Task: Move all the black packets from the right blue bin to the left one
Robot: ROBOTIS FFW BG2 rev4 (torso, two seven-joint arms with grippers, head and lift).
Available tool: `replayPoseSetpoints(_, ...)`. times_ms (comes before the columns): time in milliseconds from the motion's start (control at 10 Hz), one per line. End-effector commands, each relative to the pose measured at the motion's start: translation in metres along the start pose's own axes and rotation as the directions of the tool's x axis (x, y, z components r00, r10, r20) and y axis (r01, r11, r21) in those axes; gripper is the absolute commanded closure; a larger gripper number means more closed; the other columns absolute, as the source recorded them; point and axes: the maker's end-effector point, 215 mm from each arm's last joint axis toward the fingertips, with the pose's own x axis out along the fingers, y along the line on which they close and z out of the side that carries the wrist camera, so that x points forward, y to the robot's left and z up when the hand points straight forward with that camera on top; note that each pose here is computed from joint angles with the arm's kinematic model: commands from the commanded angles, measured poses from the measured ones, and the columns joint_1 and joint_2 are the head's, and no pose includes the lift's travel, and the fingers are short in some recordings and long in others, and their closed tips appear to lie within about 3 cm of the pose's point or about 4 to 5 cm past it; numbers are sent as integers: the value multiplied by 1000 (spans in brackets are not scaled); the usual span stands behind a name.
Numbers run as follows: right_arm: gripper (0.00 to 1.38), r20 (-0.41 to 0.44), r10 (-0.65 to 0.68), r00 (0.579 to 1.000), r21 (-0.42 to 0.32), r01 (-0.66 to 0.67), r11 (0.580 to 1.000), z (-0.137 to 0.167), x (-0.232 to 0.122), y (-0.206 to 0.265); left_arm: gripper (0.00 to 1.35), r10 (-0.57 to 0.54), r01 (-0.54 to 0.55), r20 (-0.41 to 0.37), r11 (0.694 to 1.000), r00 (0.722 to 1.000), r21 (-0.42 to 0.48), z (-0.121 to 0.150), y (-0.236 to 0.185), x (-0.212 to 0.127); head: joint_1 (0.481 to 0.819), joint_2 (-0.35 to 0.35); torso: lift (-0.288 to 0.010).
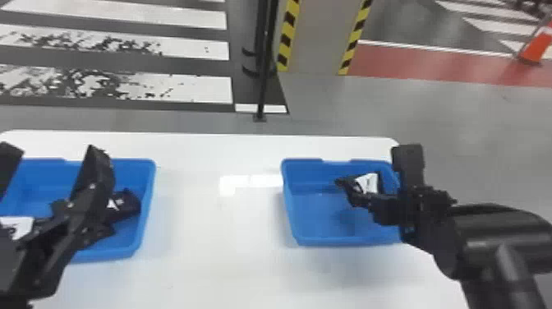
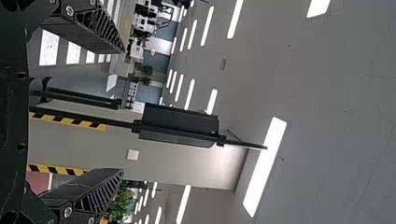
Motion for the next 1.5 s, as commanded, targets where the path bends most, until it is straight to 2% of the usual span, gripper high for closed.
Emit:
replayPoseSetpoints(0, 1161, 166, 145, 975, -9, -146, 989, 49, -15, 43, 133, 0, 0, 7, 1000, 1000, 1, 2, 0, 0, 695, -165, -140)
replayPoseSetpoints(100, 1161, 258, 319, 912, -20, -325, 945, 75, -30, 96, 128, 4, -4, 9, 1000, 1000, -11, 2, 1, 2, 695, -147, -140)
replayPoseSetpoints(200, 1159, 317, 459, 830, -78, -460, 885, 97, -67, 161, 128, 6, -5, 17, 1000, 1000, -15, 5, 1, 2, 695, -87, -140)
replayPoseSetpoints(400, 1161, 403, 662, 632, -204, -643, 738, 133, -144, 260, 134, -5, 6, 15, 1000, 1000, -27, 3, -6, 5, 695, 60, -140)
replayPoseSetpoints(500, 1159, 413, 716, 562, -235, -694, 680, 140, -165, 287, 134, -16, 15, -4, 999, 1000, -36, -3, -10, 7, 695, 99, -140)
replayPoseSetpoints(700, 1161, 411, 764, 498, -260, -738, 622, 143, -177, 316, 134, -36, 33, -42, 998, 998, -54, -13, -19, 9, 675, 191, -140)
replayPoseSetpoints(900, 1161, 399, 807, 435, -281, -780, 559, 142, -187, 347, 134, -67, 63, -64, 996, 996, -64, -19, -27, 12, 672, 219, -140)
replayPoseSetpoints(1100, 1161, 364, 857, 365, -286, -832, 476, 133, -200, 381, 134, -85, 80, -72, 994, 994, -69, -22, -33, 15, 674, 241, -140)
replayPoseSetpoints(1400, 1159, 323, 902, 287, -278, -882, 380, 115, -221, 413, 130, -83, 78, -71, 994, 994, -70, -21, -31, 14, 683, 303, -140)
